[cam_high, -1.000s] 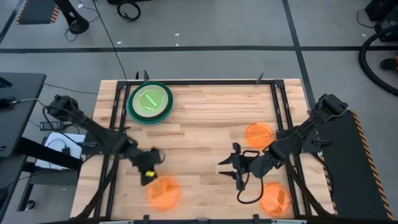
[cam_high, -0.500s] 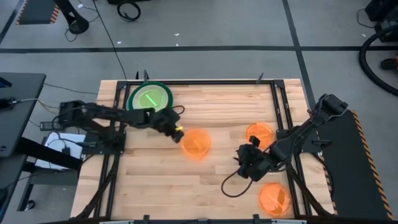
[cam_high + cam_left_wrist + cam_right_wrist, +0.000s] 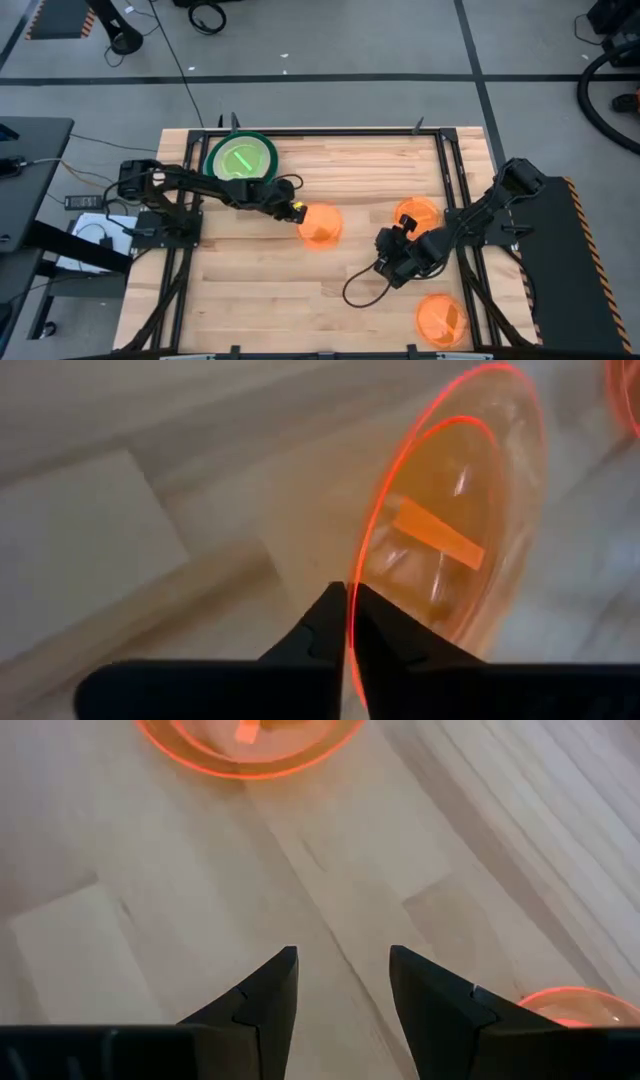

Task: Stack plastic plates
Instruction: Move the bottom left light orange plate to the center of the table, then stack the top right light orange plate on top of the light orange plate

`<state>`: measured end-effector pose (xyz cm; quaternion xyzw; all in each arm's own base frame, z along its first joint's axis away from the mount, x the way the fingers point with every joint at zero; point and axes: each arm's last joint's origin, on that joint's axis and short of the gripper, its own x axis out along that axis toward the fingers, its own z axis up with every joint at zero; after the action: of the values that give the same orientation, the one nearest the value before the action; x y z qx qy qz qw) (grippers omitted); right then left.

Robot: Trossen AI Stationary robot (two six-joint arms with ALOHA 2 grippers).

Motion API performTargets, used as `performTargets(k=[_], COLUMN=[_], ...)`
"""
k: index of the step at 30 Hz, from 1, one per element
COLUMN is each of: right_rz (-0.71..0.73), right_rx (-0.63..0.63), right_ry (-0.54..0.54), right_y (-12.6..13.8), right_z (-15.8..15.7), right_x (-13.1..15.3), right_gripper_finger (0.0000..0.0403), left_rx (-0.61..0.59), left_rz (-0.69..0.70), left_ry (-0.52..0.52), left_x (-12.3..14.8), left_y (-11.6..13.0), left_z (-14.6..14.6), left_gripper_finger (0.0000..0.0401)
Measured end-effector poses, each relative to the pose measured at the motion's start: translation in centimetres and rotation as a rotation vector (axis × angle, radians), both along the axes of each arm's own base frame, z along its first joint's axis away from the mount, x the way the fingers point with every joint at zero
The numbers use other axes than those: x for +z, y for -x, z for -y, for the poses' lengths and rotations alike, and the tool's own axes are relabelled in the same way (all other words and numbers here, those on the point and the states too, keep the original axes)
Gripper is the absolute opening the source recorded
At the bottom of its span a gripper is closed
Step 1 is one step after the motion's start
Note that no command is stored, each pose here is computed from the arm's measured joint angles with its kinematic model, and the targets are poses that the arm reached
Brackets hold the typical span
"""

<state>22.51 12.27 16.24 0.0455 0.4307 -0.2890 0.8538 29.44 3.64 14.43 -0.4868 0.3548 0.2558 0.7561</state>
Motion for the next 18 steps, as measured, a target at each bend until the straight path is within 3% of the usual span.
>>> performTargets(k=[6,11,18], right_rz=[0.068,0.076,0.084], right_rx=[-0.121,-0.139,-0.155], right_ry=[0.012,0.004,-0.02], right_y=[-0.6,-0.8,-1.0], right_z=[1.3,1.6,2.0], right_x=[0.1,0.1,-0.2], right_gripper_finger=[0.0181,0.0183,0.0181], left_rx=[0.004,-0.078,-0.125], left_rz=[-0.027,0.012,0.057], left_ry=[-0.003,0.006,-0.166], left_x=[-0.2,0.8,5.1], left_y=[0.3,0.6,2.8], left_z=[-0.5,-0.7,-0.2], left_gripper_finger=[0.0078,0.0127,0.0188])
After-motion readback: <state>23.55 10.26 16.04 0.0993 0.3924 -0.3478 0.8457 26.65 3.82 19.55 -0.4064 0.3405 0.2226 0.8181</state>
